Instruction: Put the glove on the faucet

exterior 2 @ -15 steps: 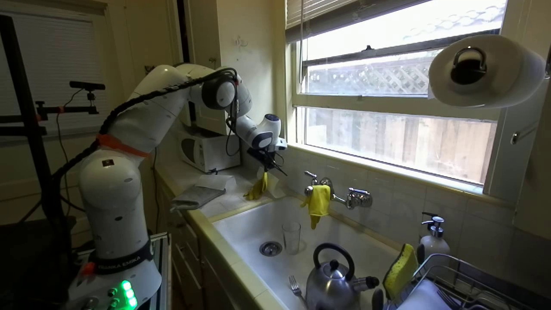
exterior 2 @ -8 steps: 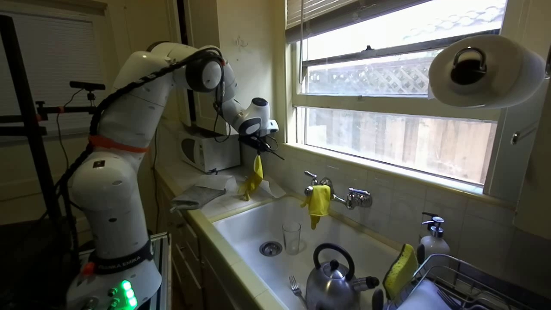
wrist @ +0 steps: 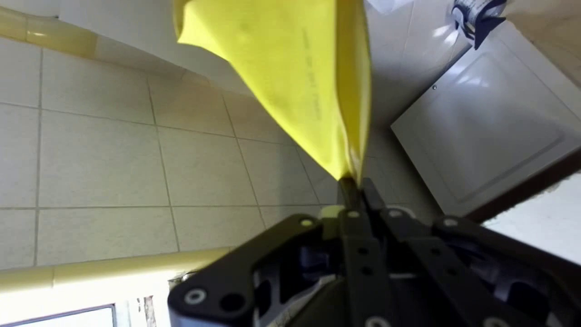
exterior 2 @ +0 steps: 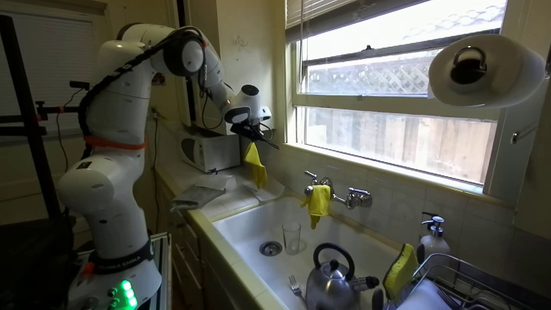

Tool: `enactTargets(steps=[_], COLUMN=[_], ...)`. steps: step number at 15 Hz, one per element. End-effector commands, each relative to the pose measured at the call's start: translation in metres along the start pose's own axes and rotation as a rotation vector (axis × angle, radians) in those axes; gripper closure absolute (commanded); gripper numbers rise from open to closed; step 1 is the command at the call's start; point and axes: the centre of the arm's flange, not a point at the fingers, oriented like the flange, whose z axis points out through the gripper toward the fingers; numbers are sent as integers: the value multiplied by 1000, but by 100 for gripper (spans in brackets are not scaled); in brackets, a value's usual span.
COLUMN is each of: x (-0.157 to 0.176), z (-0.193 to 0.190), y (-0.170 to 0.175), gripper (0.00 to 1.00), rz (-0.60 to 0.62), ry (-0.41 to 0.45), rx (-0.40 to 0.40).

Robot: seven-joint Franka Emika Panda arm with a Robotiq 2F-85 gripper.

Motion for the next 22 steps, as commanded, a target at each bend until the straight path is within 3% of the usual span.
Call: enactTargets(steps=[1, 3, 5, 7, 12, 16, 17, 22], x=[-2, -6, -4, -7, -23, -33, -19, -24], z=[-3, -5, -17, -43, -88, -125, -107, -127], y=[0, 0, 5, 14, 43, 73, 79, 86], gripper=[97, 99, 99, 99, 99, 99, 97, 99], rz=[-1, -3, 38, 94, 285, 394, 334, 392], ry=[-2, -7, 43, 97, 121, 223, 191, 227], rx=[-11, -20, -61, -142, -273, -410, -336, -390])
